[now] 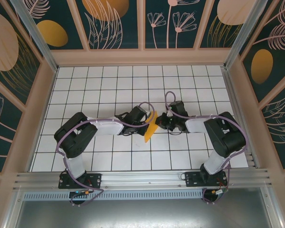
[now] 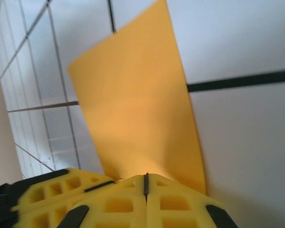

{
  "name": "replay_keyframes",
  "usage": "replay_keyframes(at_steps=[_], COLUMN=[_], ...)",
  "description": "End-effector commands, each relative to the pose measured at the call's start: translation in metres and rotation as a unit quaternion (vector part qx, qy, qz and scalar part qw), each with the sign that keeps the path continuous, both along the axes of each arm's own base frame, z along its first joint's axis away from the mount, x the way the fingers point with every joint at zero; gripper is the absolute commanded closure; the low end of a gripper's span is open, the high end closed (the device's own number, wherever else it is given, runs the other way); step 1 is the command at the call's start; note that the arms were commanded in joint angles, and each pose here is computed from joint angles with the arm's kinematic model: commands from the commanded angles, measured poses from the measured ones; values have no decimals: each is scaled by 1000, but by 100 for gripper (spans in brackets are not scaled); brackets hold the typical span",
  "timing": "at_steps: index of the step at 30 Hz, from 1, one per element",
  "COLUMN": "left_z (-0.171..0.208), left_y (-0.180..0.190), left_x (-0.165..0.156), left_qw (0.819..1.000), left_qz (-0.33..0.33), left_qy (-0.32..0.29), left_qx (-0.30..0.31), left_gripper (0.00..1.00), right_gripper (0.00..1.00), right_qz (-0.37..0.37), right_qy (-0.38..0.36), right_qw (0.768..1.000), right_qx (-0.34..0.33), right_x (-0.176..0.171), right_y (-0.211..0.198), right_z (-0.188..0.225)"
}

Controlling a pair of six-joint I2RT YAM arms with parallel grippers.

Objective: Fold a paper plane with a square sheet of paper (pick it up from the middle)
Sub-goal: Third fold the triangle at the center of the table.

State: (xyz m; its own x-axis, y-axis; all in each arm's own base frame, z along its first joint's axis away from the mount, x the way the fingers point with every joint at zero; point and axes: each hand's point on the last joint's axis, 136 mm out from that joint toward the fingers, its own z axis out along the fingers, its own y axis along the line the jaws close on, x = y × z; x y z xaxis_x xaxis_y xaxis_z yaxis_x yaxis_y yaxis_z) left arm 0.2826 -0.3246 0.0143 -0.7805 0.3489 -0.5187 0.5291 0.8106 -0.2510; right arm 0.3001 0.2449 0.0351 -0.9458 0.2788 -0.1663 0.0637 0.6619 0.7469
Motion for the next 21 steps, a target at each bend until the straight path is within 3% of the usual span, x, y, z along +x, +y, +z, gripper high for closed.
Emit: replay_keyframes(at_steps=[1,13,18,21], left_z=[-29,-29,-30,-29], left_y=[14,14,14,15], left_x=[-19,-20,-20,-20], left_qw=[998,998,998,998], left_qz=[-14,-15,-15,-15], left_qy=[45,46,47,47], left_qx=[41,41,42,42], left_gripper=[100,100,100,100], right_gripper=[100,100,100,100], right_qz=[16,-15,-23,-18], right_qy=[-22,32,13,-20], right_qw=[1000,999,999,1000], right_qx=[12,-34,-28,12], right_x=[5,-8,2,10], right_y=[2,-21,-21,-15], right_z=[16,-41,-19,7])
